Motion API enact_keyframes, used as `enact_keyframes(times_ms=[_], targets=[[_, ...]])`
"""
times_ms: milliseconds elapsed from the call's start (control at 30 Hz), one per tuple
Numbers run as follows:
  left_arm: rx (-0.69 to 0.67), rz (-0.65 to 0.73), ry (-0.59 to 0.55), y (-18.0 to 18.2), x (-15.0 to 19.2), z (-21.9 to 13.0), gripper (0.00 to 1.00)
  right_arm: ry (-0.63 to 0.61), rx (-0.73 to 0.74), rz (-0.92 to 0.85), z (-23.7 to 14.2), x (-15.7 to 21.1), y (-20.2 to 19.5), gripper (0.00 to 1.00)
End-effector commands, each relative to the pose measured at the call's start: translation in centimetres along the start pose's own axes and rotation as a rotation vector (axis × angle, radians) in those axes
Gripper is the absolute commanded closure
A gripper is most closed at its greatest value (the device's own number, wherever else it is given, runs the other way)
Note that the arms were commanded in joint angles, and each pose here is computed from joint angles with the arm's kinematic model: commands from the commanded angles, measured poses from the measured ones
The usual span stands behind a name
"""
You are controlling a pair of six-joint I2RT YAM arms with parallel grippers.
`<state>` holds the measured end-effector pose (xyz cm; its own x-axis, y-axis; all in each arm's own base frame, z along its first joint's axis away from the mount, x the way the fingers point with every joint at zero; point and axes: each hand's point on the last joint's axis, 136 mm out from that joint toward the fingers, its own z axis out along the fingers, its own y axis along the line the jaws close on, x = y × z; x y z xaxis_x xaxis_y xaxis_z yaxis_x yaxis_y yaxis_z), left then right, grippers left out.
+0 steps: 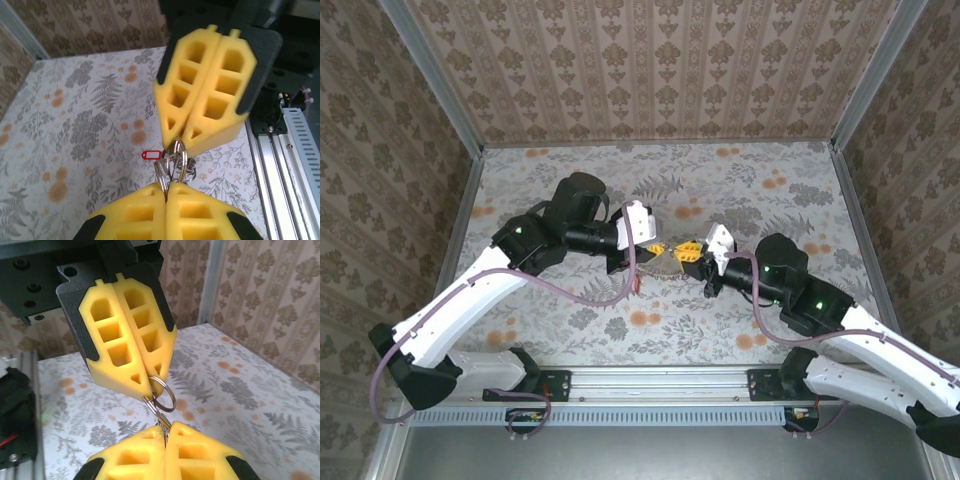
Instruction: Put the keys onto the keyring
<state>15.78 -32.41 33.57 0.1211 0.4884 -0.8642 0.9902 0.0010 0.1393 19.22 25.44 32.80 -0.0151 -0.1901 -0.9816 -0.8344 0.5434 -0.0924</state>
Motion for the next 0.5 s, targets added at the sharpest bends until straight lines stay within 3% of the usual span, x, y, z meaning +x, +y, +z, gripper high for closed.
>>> enact_keyframes(times_ms=[0,467], targets=[[-0.091,-0.059,-0.050,2.5,-2.3,-0.4,1.00,-0.010,0.011,-0.071,0.6,0.1,1.0,1.00],[-0.096,-0.165,-0.100,4.4,-4.0,0.0,1.00,-0.113,-0.003,-0.041,0.3,0.0,1.8,1.00]])
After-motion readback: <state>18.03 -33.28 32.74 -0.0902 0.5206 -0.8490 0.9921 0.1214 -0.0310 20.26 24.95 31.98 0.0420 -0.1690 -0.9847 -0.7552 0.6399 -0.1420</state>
